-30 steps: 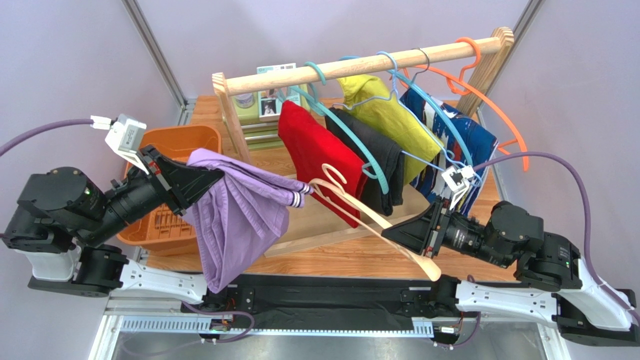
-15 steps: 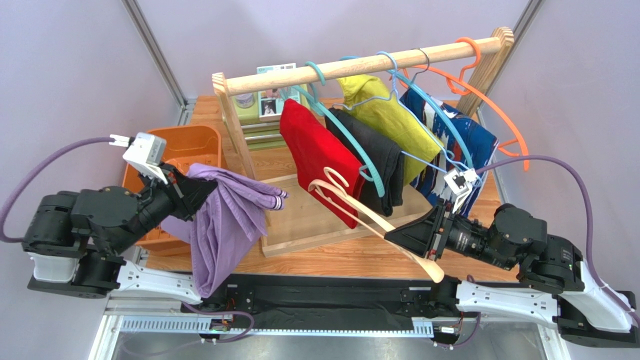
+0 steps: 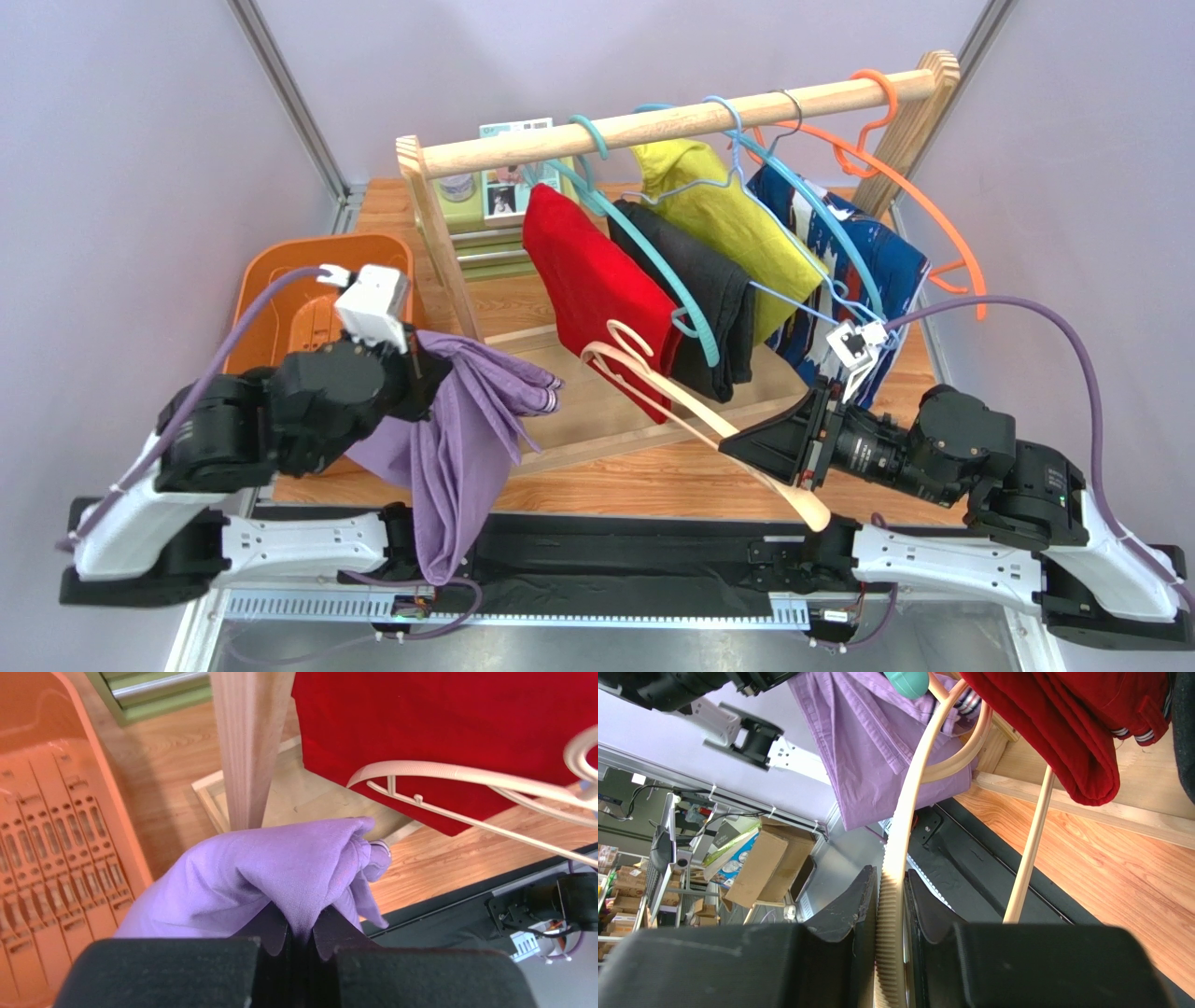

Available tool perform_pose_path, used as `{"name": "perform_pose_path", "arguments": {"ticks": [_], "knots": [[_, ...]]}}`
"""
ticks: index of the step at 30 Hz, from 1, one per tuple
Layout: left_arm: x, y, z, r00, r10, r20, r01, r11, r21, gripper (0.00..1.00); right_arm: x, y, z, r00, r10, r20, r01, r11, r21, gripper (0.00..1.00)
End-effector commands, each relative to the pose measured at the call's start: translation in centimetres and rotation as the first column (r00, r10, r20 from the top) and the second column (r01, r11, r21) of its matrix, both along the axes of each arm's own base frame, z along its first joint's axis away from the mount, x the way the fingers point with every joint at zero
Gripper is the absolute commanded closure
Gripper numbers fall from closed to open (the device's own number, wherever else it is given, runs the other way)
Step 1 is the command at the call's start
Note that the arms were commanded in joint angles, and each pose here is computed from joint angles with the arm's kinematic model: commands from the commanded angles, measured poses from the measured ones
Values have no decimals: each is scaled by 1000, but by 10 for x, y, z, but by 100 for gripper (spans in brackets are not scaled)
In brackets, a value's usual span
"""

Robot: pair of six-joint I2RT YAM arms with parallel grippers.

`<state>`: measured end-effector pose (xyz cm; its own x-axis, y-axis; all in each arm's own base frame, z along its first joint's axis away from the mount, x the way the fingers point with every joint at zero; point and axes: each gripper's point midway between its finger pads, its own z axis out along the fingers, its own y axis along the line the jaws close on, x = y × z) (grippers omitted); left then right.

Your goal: Remove the trousers from the hanger

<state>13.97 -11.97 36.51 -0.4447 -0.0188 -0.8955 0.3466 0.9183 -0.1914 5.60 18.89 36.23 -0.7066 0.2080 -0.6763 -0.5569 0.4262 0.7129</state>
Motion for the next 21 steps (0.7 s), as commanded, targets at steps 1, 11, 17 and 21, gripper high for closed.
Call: {"name": "perform_pose_path", "arguments": {"ticks": [1, 11, 17, 21], "knots": [[12, -54, 7, 991, -127, -50, 124, 990, -74, 100, 5, -6, 6, 999, -37, 13, 37, 999, 26, 100], [19, 6, -22, 982, 160, -102, -171, 979, -114, 100, 7, -13, 6, 998, -62, 18, 62, 998, 16, 100], [19, 41, -16, 963, 258, -77, -264, 961, -84, 100, 9, -13, 5, 997, -72, 9, 72, 997, 24, 100], [39, 43, -11, 951, 296, -95, -299, 954, -26, 100, 8, -10, 5, 998, -65, 7, 64, 998, 23, 100]]}}
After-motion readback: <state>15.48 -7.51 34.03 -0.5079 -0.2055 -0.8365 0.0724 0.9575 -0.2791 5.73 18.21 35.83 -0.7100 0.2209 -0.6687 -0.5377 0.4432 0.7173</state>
